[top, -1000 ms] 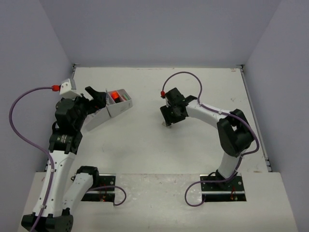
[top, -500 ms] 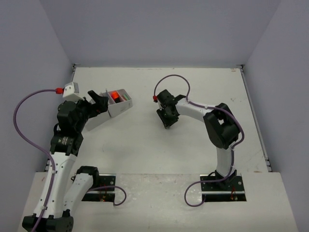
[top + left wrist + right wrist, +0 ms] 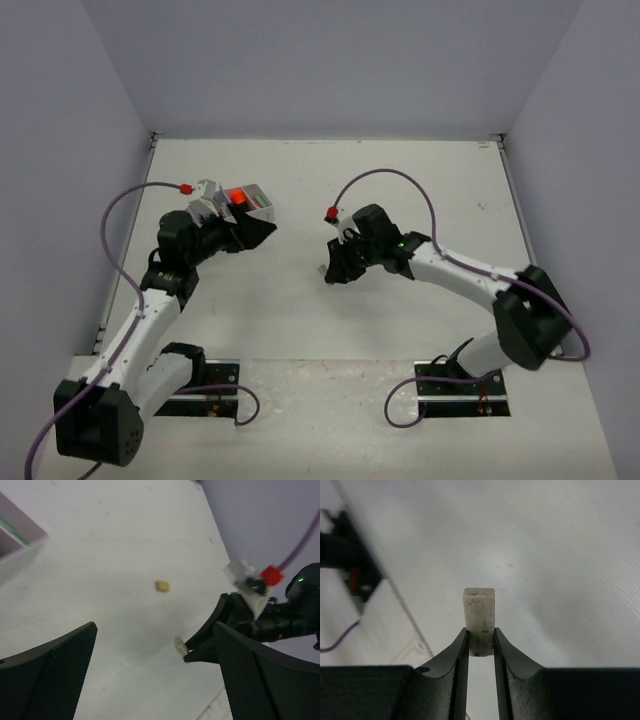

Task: Sort the stationery into containers
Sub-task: Pick up the stationery from the center of the board, then place the stationery in the storage box.

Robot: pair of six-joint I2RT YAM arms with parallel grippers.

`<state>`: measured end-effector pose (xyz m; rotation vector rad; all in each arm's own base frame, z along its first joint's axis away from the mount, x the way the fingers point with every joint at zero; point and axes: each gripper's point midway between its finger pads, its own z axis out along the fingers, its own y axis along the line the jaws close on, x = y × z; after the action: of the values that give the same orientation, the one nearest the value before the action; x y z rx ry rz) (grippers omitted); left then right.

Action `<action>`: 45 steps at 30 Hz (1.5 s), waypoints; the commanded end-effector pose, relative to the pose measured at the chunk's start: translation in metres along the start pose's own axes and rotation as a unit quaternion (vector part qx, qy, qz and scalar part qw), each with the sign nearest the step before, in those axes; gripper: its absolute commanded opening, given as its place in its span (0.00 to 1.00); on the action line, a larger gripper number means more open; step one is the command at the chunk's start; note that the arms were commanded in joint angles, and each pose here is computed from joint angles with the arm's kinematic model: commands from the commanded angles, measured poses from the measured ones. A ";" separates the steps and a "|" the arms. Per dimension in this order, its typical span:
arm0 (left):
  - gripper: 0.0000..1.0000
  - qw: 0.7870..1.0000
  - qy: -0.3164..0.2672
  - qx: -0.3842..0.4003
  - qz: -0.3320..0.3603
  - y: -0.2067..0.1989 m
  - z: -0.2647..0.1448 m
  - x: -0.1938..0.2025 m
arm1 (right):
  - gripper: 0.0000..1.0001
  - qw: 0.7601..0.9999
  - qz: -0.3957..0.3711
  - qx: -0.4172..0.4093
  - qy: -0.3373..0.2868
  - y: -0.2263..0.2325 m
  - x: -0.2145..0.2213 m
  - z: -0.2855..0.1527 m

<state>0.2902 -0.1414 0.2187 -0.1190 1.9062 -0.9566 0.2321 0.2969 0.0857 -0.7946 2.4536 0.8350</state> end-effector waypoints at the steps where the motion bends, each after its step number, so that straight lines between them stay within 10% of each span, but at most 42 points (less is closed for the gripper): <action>1: 1.00 0.957 0.076 0.278 0.023 -0.113 -0.007 0.040 | 0.00 0.941 -0.089 -0.281 -0.167 0.109 -0.047 -0.071; 9: 0.90 0.923 0.095 0.368 0.069 -0.163 -0.014 0.062 | 0.00 0.900 -0.110 -0.387 -0.170 0.139 -0.037 -0.107; 28: 0.52 0.903 0.138 0.400 0.069 -0.174 -0.017 0.080 | 0.00 0.894 -0.094 -0.391 -0.197 0.125 -0.049 -0.126; 36: 0.01 0.905 0.137 0.398 0.068 -0.176 -0.014 0.079 | 0.00 0.893 -0.098 -0.391 -0.199 0.123 -0.049 -0.129; 39: 0.00 0.915 0.118 0.379 0.080 -0.176 -0.010 0.070 | 0.26 0.896 -0.091 -0.384 -0.201 0.118 -0.048 -0.126; 41: 0.00 0.935 0.116 0.326 0.073 -0.164 0.001 0.066 | 0.87 0.902 -0.077 -0.373 -0.203 0.110 -0.046 -0.123; 42: 0.00 0.951 0.109 0.279 0.075 -0.152 0.010 0.061 | 0.99 0.908 -0.061 -0.357 -0.209 0.102 -0.047 -0.120; 45: 0.00 0.990 0.048 0.096 0.094 -0.112 0.034 0.017 | 0.99 0.932 -0.006 -0.271 -0.242 0.069 -0.058 -0.116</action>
<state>0.2153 -0.2835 0.2633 0.4703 1.7667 -1.4612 0.1788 0.3040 0.2334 -0.8530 1.7397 1.7024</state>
